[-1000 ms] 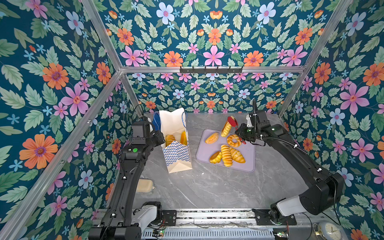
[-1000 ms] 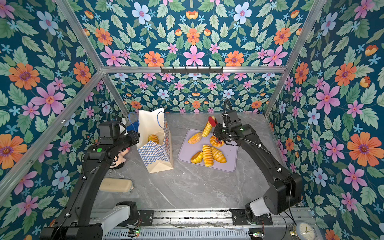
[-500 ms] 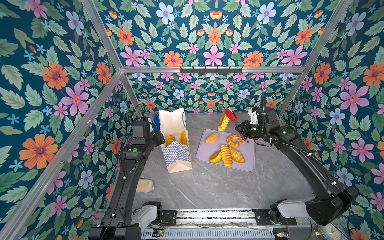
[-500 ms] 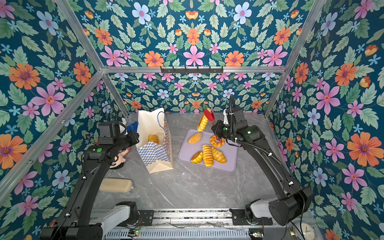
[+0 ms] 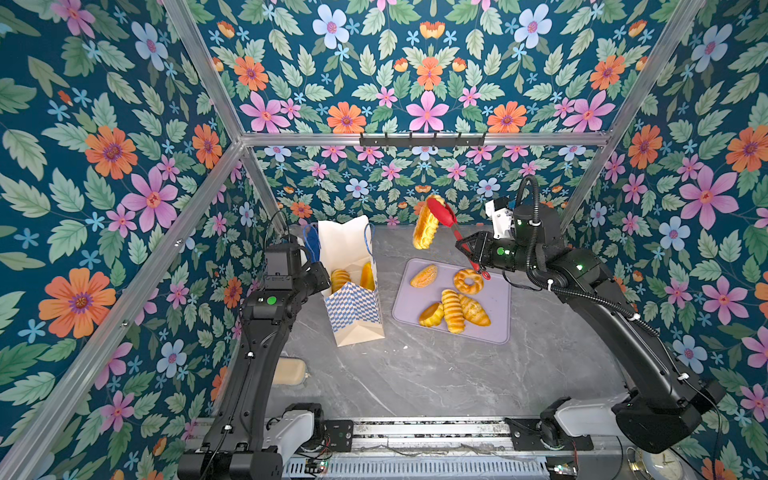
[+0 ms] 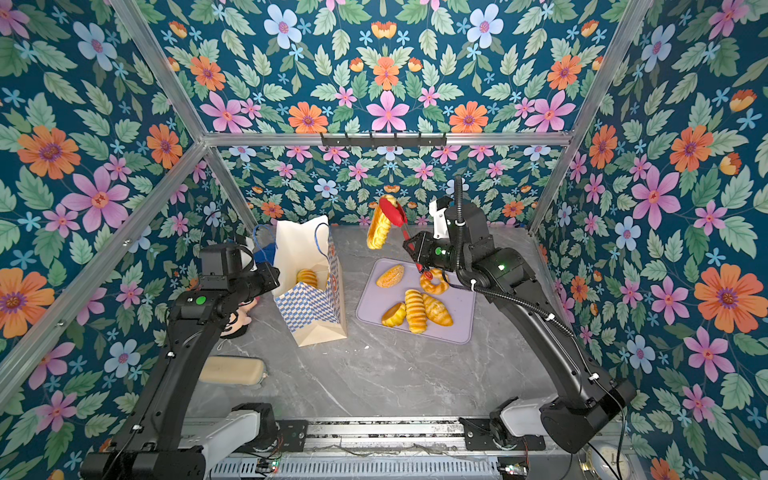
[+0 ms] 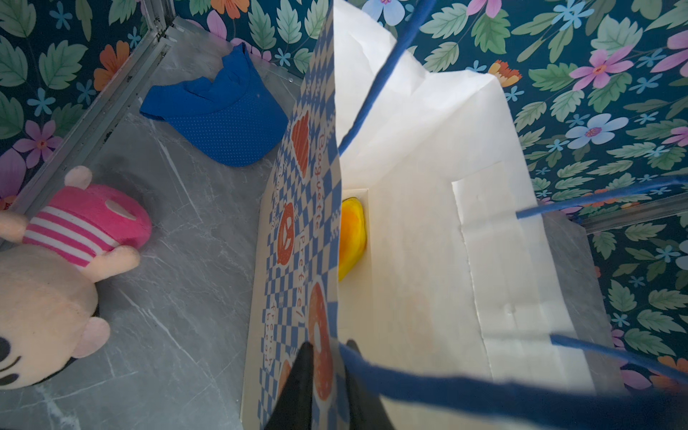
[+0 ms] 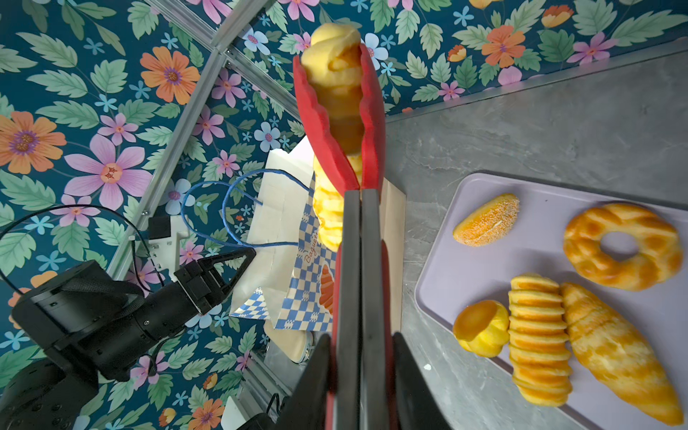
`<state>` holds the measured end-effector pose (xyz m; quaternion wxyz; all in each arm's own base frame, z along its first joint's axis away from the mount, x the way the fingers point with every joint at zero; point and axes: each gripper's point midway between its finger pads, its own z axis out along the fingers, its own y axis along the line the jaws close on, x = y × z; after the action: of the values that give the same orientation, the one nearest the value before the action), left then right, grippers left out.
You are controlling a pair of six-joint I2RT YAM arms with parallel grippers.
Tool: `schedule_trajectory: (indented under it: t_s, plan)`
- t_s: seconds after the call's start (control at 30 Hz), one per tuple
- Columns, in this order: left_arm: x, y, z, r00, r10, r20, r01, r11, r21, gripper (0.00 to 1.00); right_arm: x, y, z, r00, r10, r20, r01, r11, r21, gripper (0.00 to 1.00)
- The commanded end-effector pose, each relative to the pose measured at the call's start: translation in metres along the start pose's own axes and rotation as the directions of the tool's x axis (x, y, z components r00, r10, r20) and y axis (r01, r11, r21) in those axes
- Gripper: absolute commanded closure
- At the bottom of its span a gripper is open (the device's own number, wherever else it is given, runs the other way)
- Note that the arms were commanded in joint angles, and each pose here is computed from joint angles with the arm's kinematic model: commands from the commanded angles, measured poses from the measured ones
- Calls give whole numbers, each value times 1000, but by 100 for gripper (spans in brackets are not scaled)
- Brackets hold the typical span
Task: Place the fake bread into the paper bag
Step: 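Carry the spiral bread with the right gripper over the bag's mouth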
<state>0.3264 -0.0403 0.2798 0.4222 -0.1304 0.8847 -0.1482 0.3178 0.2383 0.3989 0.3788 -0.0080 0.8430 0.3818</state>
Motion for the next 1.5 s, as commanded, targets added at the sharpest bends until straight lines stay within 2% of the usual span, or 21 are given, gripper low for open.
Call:
schedule_trajectory:
  t_s: [0.0,0.17,0.37,0.6,0.83,1.07,1.47]
  plan:
    - [-2,-1,1,1000,-5,12,5,1000,8,82,-13,27,-8,997,-58,55,63,994,-90,76]
    - [-4,-2,1,1000,-7,10,7,1000,9,82,-10,67,-12,986,-145,79,157,970,-184,75]
    - [-6,-3,0,1000,-10,16,10,1000,11,82,2,120,-6,958,-272,86,285,917,-278,75]
    - [-5,-3,1,1000,-12,15,12,1000,12,82,9,151,9,931,-353,91,364,888,-283,75]
    - [0,-1,-1,1000,-13,15,13,1000,12,83,9,161,28,921,-377,97,390,886,-252,75]
    - [2,0,-3,1000,-18,14,18,1000,11,83,13,162,68,904,-422,60,426,889,-166,75]
    - [3,1,-3,1000,-17,17,17,1000,7,83,34,145,122,877,-477,-54,473,878,-69,75]
